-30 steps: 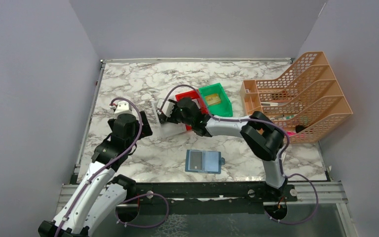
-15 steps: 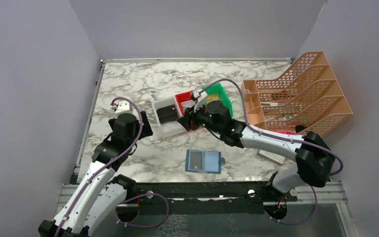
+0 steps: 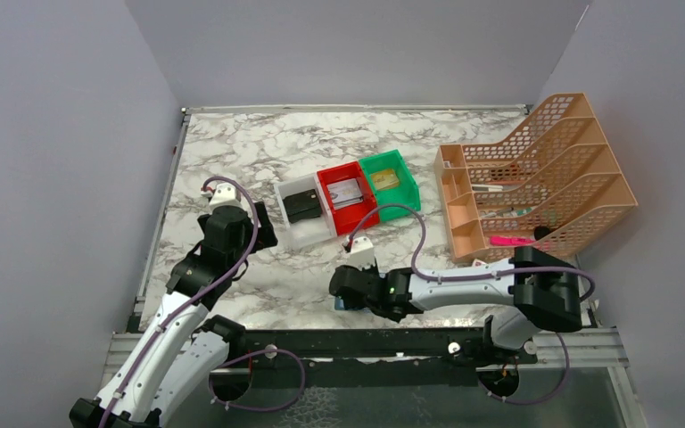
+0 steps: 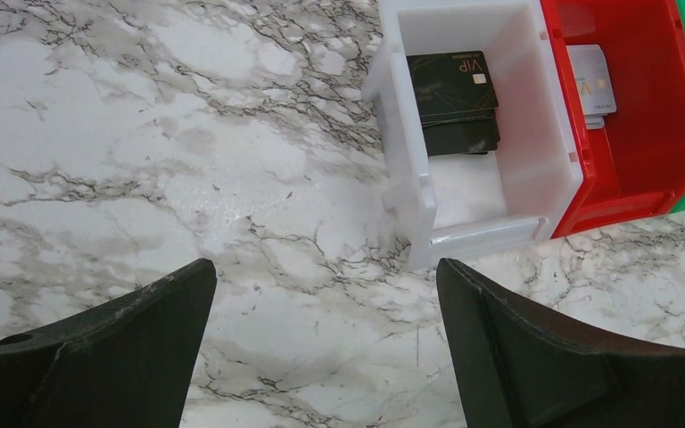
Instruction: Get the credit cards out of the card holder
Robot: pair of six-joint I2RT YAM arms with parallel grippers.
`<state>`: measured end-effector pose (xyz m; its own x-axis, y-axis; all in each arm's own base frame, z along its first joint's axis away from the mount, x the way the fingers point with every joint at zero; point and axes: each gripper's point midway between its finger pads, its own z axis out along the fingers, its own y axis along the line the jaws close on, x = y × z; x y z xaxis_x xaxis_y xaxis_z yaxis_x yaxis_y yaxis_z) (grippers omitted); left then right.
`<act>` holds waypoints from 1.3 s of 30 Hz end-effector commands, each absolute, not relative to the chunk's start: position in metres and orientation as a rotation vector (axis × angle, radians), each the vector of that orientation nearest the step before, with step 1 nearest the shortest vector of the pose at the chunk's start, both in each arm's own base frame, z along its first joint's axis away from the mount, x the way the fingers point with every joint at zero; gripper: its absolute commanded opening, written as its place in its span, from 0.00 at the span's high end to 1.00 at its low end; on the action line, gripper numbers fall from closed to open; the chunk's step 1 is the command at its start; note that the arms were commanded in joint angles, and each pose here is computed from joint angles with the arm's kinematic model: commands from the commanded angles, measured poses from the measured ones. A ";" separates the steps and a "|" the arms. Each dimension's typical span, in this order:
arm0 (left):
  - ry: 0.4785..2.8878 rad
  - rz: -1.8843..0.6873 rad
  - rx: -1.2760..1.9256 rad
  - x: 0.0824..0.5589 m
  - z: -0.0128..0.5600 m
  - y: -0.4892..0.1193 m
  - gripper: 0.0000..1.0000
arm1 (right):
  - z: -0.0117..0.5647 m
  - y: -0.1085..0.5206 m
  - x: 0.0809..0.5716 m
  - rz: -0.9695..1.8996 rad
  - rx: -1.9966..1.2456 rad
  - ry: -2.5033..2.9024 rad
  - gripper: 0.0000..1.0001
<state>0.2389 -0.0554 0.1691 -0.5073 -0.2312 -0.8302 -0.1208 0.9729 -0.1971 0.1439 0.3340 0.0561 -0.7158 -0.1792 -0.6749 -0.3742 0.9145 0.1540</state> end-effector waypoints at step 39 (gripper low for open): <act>2.122 -0.176 -0.208 0.242 0.164 -0.063 0.03 | 0.019 0.315 0.144 0.273 -0.254 2.365 0.99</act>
